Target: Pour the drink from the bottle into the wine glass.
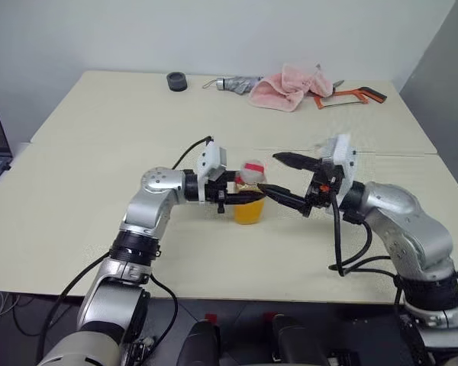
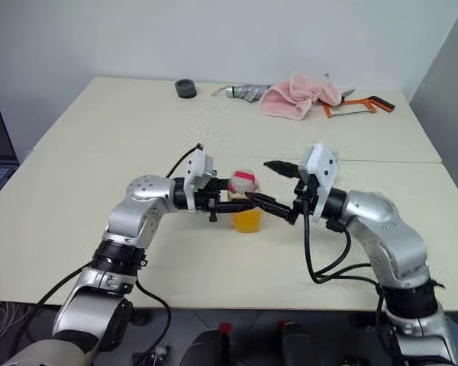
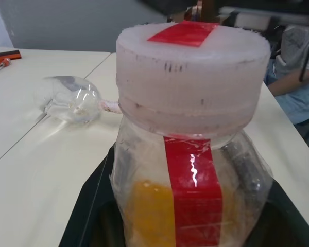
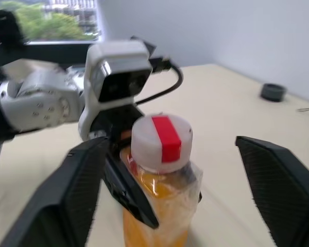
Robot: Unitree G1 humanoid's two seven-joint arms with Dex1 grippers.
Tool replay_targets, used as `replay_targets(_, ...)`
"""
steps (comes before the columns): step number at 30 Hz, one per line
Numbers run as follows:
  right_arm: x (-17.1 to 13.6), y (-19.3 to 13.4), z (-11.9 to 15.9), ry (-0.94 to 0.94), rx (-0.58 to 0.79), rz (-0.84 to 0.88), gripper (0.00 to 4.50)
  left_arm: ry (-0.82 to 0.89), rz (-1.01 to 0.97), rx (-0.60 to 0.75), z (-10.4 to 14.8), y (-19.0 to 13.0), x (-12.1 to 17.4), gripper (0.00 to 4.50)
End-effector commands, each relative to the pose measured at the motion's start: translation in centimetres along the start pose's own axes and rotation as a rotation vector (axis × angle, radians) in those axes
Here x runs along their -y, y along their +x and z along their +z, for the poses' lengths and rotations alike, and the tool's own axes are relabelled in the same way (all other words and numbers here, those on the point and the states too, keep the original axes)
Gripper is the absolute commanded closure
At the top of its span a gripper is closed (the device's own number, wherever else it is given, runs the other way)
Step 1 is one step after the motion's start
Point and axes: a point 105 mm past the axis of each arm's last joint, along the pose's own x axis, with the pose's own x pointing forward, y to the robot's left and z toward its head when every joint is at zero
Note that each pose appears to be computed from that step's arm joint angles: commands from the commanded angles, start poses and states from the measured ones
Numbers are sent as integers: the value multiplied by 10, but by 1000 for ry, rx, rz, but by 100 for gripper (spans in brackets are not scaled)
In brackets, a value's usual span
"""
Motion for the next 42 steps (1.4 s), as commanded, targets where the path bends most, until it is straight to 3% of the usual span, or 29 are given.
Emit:
replay_targets(1,-9,2,2,9,-12,-154,0,75,-5,30,16,7,-5,267)
replay_targets(9,1,18,-9,11,-37,-408,0,89,-72,15,13,21,-7,267)
replay_targets(19,5,24,-10,29,-21,-480,0,105,-103,5,12,26,-12,267)
replay_targets(22,4,25,-12,37,-22,-472,60,112,-104,8,13,27,-13,267)
replay_targets(26,2,27,-12,29,-17,-433,198,119,-98,15,13,27,-13,267)
replay_targets(28,-1,28,-13,29,-18,-397,263,121,-95,16,13,26,-13,268)
replay_targets(35,-18,28,-17,30,1,-8,263,136,-77,17,15,23,-11,268)
replay_targets(38,-11,22,-23,5,-49,154,263,137,-77,18,15,21,-8,268)
replay_targets(42,22,16,-26,-39,-161,301,263,141,-77,19,14,21,-3,268)
